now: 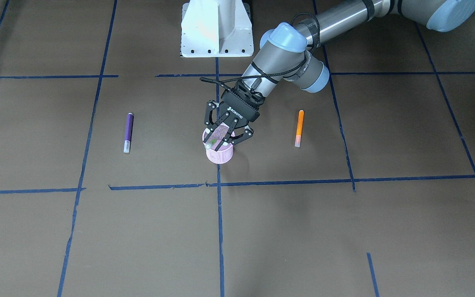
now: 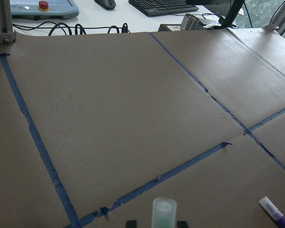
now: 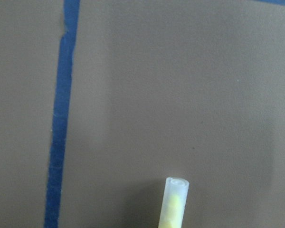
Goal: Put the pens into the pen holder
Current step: 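Open the left gripper to drop the green marker into the cup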
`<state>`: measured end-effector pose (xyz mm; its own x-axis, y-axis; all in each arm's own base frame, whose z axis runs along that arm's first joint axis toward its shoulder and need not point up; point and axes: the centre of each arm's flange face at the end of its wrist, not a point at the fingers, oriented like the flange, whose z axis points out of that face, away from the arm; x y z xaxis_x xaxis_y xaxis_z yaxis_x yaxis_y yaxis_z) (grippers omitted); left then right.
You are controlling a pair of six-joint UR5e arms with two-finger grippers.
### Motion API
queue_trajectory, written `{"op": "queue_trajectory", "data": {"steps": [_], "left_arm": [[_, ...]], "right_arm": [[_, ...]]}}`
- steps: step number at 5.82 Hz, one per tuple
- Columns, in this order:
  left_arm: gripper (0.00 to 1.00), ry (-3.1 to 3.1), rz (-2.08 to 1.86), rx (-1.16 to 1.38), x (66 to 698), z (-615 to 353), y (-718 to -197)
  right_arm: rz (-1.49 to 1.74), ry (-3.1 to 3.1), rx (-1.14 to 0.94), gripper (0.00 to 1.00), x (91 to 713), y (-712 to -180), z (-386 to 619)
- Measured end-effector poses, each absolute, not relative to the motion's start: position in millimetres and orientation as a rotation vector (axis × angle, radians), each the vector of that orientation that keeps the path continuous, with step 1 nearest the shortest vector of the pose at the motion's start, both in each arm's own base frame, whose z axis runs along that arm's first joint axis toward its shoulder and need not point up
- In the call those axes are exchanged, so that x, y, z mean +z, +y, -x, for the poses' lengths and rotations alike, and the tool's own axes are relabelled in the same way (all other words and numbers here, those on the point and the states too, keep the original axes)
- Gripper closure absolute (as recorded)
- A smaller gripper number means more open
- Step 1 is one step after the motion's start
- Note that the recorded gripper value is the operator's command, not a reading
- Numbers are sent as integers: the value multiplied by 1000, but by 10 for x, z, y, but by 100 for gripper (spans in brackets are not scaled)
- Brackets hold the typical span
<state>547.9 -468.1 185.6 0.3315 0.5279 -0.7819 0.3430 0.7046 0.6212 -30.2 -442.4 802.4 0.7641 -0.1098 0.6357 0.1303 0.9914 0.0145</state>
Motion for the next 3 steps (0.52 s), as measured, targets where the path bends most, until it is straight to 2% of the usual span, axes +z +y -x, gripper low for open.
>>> {"op": "queue_trajectory", "data": {"steps": [2, 3], "left_arm": [[0, 1274, -832, 119, 1817, -5403, -4743], [0, 1268, -807, 105, 1821, -5286, -4880]], "right_arm": [[31, -689, -131, 1, 8024, -4423, 304], [35, -688, -130, 7, 8037, -4418, 303]]}}
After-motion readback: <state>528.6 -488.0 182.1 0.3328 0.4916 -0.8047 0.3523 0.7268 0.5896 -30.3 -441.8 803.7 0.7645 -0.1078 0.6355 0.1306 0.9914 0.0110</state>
